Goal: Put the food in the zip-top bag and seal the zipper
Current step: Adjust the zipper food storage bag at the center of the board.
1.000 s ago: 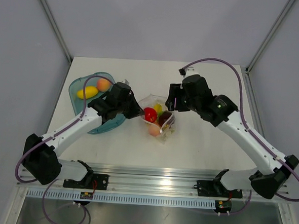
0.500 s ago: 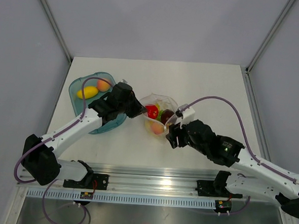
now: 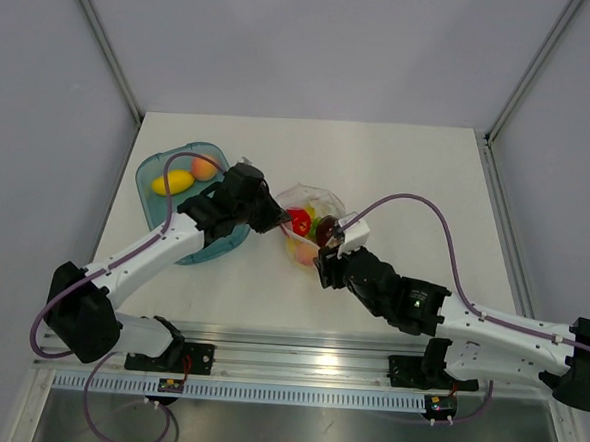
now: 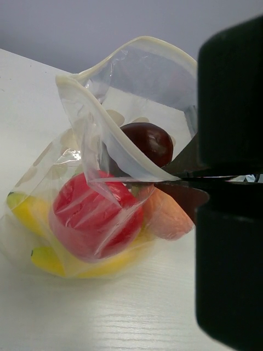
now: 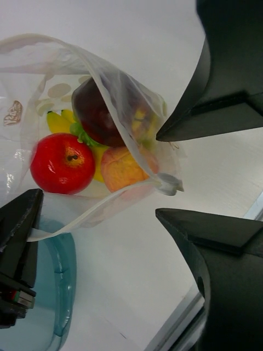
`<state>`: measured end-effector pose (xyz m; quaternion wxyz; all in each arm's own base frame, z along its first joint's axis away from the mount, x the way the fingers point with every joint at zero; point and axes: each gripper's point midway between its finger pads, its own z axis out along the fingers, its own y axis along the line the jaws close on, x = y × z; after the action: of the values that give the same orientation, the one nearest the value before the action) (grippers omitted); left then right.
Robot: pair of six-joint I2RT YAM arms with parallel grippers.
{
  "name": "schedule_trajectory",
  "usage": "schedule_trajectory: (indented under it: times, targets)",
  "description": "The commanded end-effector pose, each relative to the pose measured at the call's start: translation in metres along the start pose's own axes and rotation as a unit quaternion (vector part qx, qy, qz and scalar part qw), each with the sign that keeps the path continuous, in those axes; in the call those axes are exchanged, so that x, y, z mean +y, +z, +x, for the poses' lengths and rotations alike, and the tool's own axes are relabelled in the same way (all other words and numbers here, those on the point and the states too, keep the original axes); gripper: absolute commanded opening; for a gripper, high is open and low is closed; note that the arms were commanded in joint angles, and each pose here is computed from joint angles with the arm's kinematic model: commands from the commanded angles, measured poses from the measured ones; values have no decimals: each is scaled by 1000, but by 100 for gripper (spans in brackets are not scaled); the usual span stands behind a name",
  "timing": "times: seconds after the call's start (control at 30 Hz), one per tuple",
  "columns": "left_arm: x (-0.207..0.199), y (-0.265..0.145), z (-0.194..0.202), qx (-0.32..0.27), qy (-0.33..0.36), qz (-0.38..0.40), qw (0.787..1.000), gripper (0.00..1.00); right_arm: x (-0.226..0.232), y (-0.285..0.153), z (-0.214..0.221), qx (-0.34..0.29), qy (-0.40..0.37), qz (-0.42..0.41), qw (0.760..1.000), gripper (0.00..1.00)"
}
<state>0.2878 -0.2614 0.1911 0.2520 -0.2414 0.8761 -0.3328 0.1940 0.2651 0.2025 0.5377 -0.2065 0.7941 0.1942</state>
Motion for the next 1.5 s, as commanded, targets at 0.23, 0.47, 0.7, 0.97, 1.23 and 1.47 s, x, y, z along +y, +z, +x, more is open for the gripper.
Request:
schedule_trajectory:
  times: [0.23, 0.47, 0.7, 0.97, 1.23, 1.47]
  targets:
    - [-31, -1, -14, -27, -5, 41, 999, 0, 9, 26, -28, -63, 28, 33, 997, 46]
    - [-31, -1, -14, -26, -2, 40, 999, 0, 0, 20, -15, -59, 49, 43, 996, 47]
    - [-32, 0, -14, -26, -1, 40, 999, 0, -13, 3, -15, -66, 59, 63, 994, 52]
    - [-33, 1, -15, -26, -1, 39, 999, 0, -5, 3, -3, -49, 60, 50, 996, 52]
    - [-34, 2, -15, -26, -4, 39, 999, 0, 5, 15, 3, -48, 43, 67, 996, 49]
    - [-35, 2, -14, -25, -5, 42, 999, 0, -10, 18, -4, -85, 68, 121, 987, 10]
